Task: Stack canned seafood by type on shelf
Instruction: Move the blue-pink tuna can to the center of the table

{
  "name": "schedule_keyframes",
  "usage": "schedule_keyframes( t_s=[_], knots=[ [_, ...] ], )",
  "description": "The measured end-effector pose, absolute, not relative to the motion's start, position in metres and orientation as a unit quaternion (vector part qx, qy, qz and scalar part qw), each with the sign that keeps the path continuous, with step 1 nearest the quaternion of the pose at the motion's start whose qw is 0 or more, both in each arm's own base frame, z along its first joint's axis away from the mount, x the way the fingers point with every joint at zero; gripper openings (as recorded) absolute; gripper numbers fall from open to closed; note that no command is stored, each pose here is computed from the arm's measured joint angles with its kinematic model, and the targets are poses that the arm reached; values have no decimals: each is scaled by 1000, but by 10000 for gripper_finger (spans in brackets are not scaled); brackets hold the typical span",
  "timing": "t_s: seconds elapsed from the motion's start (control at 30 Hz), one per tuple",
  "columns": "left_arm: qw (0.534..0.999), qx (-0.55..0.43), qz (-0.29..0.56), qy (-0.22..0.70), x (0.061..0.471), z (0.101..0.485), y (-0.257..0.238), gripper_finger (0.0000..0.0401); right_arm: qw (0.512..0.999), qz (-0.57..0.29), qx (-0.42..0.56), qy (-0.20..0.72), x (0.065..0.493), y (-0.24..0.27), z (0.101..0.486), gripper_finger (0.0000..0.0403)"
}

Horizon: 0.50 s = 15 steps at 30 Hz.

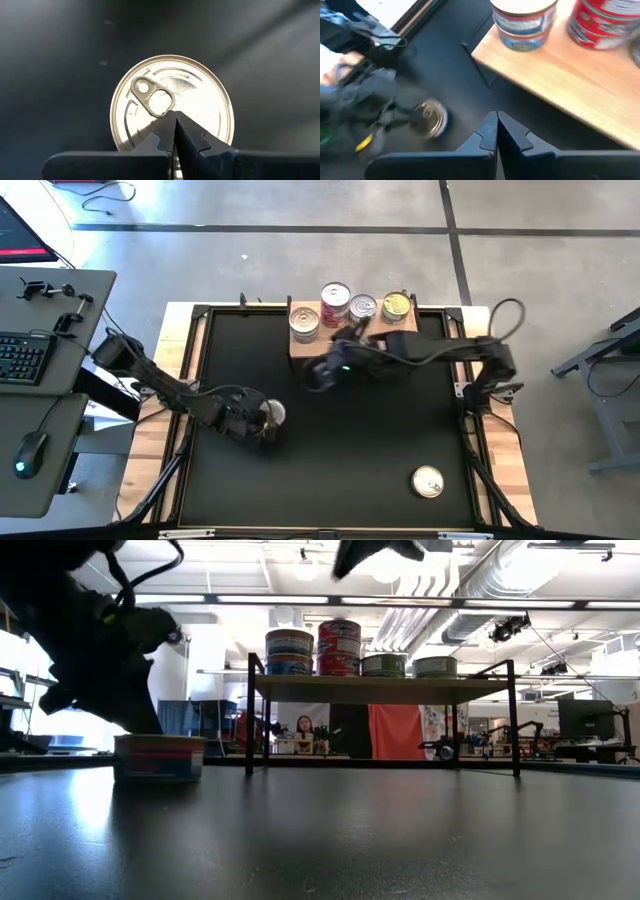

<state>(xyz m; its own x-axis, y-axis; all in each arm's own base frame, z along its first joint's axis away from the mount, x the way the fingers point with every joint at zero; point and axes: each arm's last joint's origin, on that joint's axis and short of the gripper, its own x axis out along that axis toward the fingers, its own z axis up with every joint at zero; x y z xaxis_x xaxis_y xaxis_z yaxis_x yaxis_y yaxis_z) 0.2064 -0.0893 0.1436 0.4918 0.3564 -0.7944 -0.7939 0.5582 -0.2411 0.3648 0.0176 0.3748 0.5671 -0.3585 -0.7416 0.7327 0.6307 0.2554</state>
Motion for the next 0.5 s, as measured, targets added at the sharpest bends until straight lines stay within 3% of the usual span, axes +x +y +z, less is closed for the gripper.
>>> schedule_keyframes(
  t_s=[0.5],
  knots=[
    [863,-309,217,337,214,153,-122,0,809,-408,257,336,437,-48,286,0]
  ],
)
